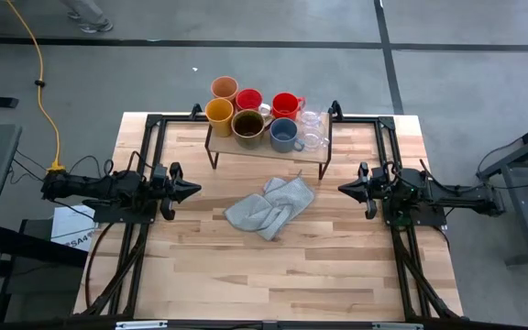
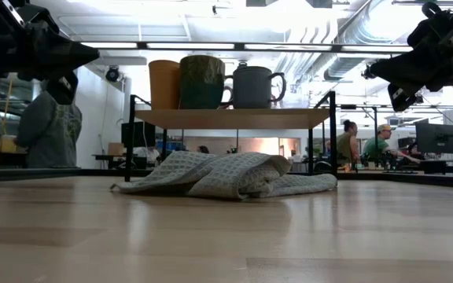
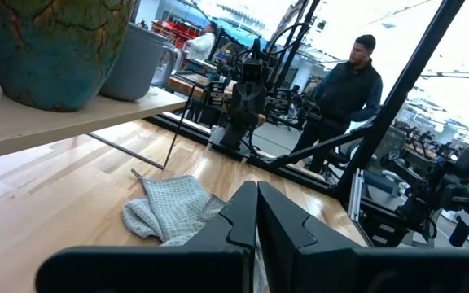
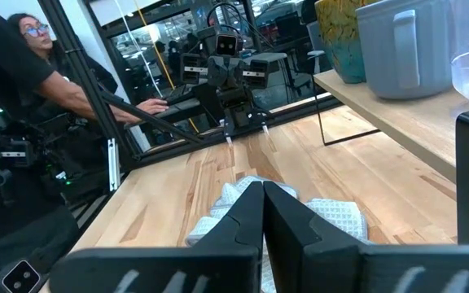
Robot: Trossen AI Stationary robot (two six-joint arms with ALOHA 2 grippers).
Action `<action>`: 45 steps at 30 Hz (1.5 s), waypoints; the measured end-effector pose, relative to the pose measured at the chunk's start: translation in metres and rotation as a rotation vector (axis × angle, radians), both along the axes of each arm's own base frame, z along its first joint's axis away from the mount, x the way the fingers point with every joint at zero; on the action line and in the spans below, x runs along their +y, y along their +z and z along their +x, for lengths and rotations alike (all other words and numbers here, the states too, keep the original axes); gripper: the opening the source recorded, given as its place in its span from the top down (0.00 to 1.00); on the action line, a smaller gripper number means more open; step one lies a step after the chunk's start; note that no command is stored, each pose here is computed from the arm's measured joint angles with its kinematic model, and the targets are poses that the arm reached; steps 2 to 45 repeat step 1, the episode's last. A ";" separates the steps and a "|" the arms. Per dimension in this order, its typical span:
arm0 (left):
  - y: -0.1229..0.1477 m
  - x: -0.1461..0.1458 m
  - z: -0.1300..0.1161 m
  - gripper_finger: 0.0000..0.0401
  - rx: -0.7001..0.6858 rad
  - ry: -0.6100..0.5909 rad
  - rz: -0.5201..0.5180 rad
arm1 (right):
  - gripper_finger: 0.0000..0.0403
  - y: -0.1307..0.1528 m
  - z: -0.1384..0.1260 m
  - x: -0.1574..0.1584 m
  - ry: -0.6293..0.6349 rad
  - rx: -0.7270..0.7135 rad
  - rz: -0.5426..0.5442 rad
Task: Stack small to large cups/mugs on shelf
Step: Return to home position
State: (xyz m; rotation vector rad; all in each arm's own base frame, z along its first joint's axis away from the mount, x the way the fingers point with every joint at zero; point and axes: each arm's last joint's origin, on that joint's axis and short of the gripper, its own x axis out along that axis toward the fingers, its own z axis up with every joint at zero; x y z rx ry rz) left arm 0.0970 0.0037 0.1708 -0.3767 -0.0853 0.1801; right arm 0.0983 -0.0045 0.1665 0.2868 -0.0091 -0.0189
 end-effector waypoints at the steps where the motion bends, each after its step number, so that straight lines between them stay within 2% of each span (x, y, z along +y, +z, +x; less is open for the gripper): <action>1: 0.000 0.000 0.000 1.00 0.000 0.000 0.000 | 1.00 0.000 0.000 0.000 0.000 0.000 0.000; 45: 0.000 0.000 0.000 1.00 0.000 0.000 0.000 | 1.00 0.000 0.000 0.000 0.000 0.000 0.000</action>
